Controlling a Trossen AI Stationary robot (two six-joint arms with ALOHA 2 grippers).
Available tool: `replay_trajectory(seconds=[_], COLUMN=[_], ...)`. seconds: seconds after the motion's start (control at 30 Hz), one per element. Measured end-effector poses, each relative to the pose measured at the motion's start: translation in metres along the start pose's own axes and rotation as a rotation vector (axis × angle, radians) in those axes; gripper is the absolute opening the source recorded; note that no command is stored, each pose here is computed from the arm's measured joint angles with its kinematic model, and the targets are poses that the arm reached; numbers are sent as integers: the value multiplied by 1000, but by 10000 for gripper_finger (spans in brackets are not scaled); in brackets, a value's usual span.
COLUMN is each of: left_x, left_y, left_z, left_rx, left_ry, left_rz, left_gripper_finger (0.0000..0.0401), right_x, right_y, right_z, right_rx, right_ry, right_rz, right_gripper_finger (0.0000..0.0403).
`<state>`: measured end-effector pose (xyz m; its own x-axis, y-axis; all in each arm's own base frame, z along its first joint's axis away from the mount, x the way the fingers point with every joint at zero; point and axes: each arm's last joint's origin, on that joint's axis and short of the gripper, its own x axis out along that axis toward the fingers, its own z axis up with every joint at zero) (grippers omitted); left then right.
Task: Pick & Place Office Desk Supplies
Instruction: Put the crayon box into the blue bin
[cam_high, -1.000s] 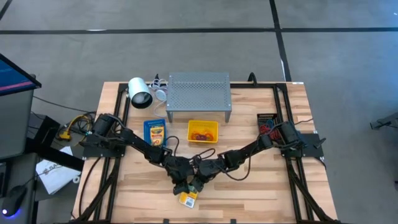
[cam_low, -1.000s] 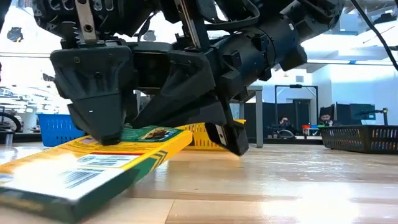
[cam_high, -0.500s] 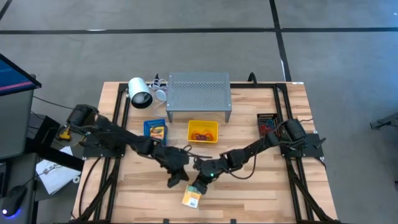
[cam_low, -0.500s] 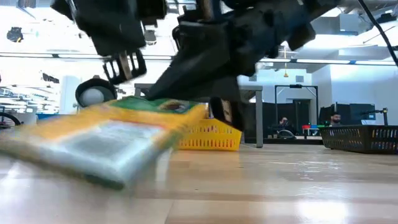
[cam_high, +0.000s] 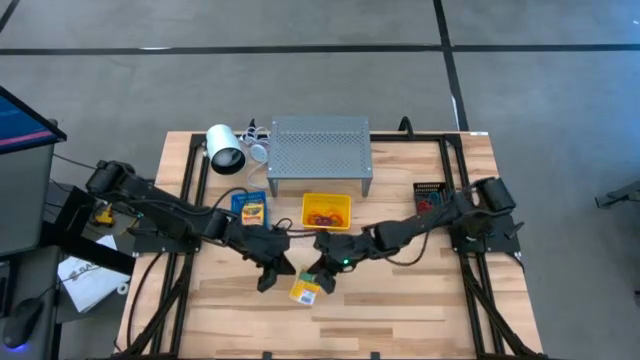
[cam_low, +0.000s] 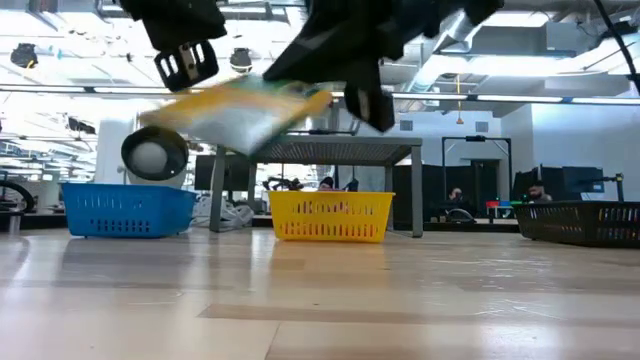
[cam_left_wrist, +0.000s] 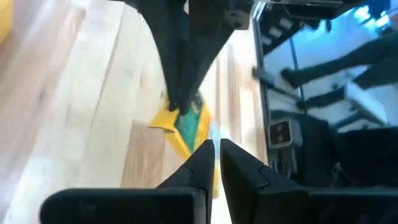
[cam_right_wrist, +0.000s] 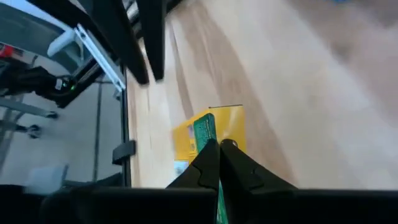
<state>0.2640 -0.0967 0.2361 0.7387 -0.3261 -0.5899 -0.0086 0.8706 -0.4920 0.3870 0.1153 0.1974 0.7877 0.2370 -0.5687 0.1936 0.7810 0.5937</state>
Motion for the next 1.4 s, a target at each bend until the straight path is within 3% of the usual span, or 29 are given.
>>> replay_trajectory(seconds=[0.3, 0.43, 0.77, 1.13, 1.4], left_x=[-2, -2, 0, -5, -5], left_y=[-4, -4, 15, 33, 29], left_z=[6, 13, 21, 28, 31], left_rx=[31, 57, 21, -1, 11], left_ry=[-34, -89, -79, -62, -93], left_rz=[-75, -106, -53, -29, -58], left_gripper_finger=[58, 94, 175, 182, 182], right_x=[-53, -54, -58, -66, -72], right_y=[13, 12, 12, 13, 10], right_z=[29, 30, 29, 29, 39], right_rx=[-111, -117, -145, -158, -162], right_ry=[-113, -109, -93, -75, -112], right_rz=[-37, -45, -52, -60, -52], right_gripper_finger=[0, 0, 0, 0, 0])
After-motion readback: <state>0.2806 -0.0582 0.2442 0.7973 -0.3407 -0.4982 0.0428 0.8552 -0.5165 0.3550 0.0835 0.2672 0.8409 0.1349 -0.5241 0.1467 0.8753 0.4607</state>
